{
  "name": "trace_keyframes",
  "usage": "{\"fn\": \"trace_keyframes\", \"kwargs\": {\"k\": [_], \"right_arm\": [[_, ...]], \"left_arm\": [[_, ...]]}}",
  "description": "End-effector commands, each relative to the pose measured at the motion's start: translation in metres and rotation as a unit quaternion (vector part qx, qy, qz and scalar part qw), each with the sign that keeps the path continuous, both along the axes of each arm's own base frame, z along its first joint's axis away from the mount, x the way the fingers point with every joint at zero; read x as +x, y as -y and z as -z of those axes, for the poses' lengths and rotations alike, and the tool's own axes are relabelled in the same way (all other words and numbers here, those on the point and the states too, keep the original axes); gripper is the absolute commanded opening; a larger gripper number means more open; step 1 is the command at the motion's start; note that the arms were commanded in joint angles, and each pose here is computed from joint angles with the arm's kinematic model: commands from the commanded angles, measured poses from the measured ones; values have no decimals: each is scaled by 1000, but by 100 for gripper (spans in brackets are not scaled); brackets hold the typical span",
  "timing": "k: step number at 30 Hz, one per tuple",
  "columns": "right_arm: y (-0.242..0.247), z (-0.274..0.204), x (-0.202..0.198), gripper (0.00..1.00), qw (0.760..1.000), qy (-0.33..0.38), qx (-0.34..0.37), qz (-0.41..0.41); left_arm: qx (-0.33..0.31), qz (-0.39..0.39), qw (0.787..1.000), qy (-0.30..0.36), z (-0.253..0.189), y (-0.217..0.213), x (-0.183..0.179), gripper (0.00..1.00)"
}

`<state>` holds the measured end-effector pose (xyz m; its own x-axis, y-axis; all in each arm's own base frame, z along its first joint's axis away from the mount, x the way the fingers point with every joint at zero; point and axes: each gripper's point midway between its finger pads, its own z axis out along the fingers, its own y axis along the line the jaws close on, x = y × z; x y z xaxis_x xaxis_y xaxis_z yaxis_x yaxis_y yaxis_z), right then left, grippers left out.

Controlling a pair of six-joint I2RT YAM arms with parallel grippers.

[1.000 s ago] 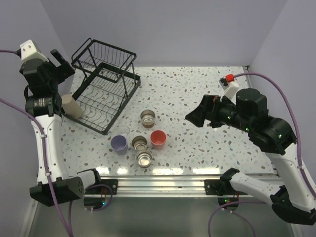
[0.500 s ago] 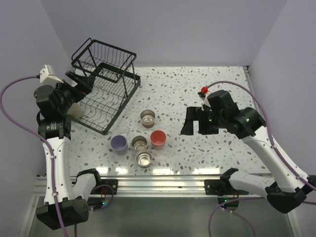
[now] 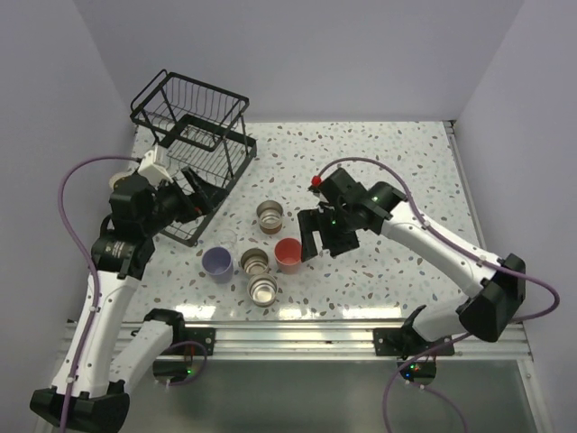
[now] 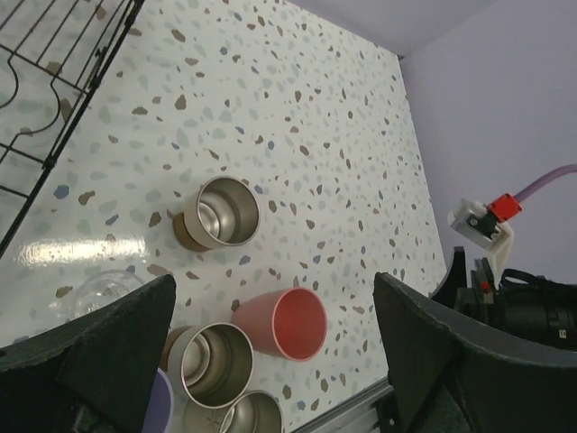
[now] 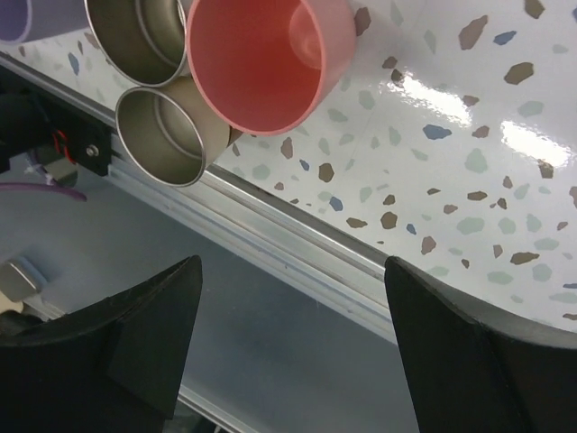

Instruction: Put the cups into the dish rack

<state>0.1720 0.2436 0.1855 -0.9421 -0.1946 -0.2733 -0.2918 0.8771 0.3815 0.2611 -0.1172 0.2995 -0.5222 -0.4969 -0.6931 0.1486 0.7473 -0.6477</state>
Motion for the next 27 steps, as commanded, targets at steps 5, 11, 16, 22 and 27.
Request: {"fn": "trace_keyframes", "kwargs": {"k": [5, 11, 16, 22, 27], "right_arm": [[-37, 8, 19, 84, 999, 31, 8, -1], [-50, 30, 41, 80, 998, 50, -27, 12], [-52, 49, 56, 69, 997, 55, -56, 28], [-51, 76, 69, 42, 993, 59, -100, 34], [-48, 71, 75, 0, 991, 74, -109, 29]], "left_arm": [[24, 57, 995, -75, 53, 20, -31, 92], [25, 47, 994, -97, 75, 19, -43, 91], [31, 50, 993, -102, 82, 18, -45, 90], [52, 63, 992, -97, 80, 18, -39, 90], [59, 67, 991, -102, 85, 19, -36, 90]]}}
